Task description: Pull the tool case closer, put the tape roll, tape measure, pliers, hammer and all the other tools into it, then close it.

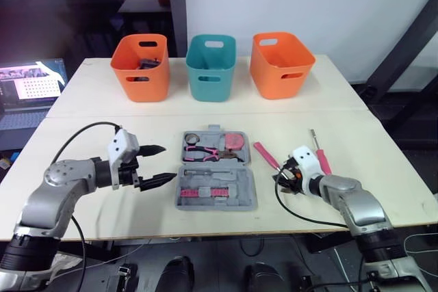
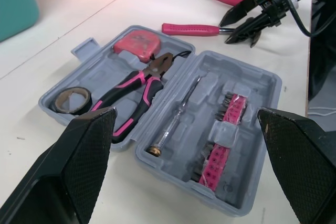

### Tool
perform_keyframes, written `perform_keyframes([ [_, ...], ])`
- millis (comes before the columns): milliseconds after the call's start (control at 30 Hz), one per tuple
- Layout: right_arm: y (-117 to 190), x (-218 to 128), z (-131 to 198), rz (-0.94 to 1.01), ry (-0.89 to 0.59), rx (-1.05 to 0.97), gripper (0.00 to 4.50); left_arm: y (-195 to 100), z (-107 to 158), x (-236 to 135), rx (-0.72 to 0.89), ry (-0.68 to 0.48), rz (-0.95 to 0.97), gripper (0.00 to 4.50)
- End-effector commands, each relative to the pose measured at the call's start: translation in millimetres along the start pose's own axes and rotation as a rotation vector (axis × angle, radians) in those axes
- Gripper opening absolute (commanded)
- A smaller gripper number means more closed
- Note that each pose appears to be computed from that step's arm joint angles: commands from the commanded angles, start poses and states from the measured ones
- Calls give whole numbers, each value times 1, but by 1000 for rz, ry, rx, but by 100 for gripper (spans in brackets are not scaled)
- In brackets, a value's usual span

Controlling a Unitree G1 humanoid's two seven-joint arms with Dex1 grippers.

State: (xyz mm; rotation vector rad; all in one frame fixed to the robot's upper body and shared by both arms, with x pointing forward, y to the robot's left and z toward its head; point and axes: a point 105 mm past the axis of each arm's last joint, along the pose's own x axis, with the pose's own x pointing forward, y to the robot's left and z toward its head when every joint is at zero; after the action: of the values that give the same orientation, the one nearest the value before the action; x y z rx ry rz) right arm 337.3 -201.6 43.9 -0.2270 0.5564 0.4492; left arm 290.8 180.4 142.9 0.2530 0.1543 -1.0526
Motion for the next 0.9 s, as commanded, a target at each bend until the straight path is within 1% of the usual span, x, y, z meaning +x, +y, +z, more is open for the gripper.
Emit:
perform_keyframes([
  [33, -4, 1, -4, -20, 5, 40, 258, 1, 13, -5, 54, -22, 14, 450],
  [67, -4, 0, -6, -22, 10, 45, 232, 1, 13, -5, 53, -22, 16, 450],
  [200, -1, -4, -8, -18, 13, 57, 25, 4, 12, -7, 51, -20, 26, 450],
  [233, -1, -5, -8, -18, 11, 61, 6, 5, 12, -8, 50, -20, 28, 450],
  [333, -6, -14, 3, -28, -6, 55, 6, 10, 9, -11, 17, -6, 60, 450],
  [433, -16, -30, 26, -51, -59, 60, 6, 12, 10, -15, 15, -7, 69, 450],
  [567, -12, -44, 52, -21, -68, -15, 6, 13, 5, -20, 43, 29, 70, 450],
  [633, -5, -51, 69, 4, -76, -101, 6, 11, -5, -24, 50, 87, 61, 450],
  [700, 3, -57, 81, 36, -54, -191, 6, 9, -15, -29, 82, 139, 56, 450],
  [733, 14, -63, 93, 111, -44, -297, 6, 11, -16, -33, 96, 132, 84, 450],
  [767, 28, -70, 99, 222, -12, -360, 6, 13, -13, -36, 130, 91, 108, 450],
  [800, 37, -75, 105, 294, 7, -410, 6, 18, -12, -39, 168, 83, 152, 450],
  [833, 41, -79, 109, 337, 21, -437, 6, 21, -12, -40, 195, 79, 181, 450],
  [867, 40, -80, 116, 327, 12, -445, 6, 23, -14, -42, 209, 88, 197, 450],
  [900, 45, -82, 123, 352, 21, -480, 6, 22, -16, -45, 184, 90, 180, 450],
])
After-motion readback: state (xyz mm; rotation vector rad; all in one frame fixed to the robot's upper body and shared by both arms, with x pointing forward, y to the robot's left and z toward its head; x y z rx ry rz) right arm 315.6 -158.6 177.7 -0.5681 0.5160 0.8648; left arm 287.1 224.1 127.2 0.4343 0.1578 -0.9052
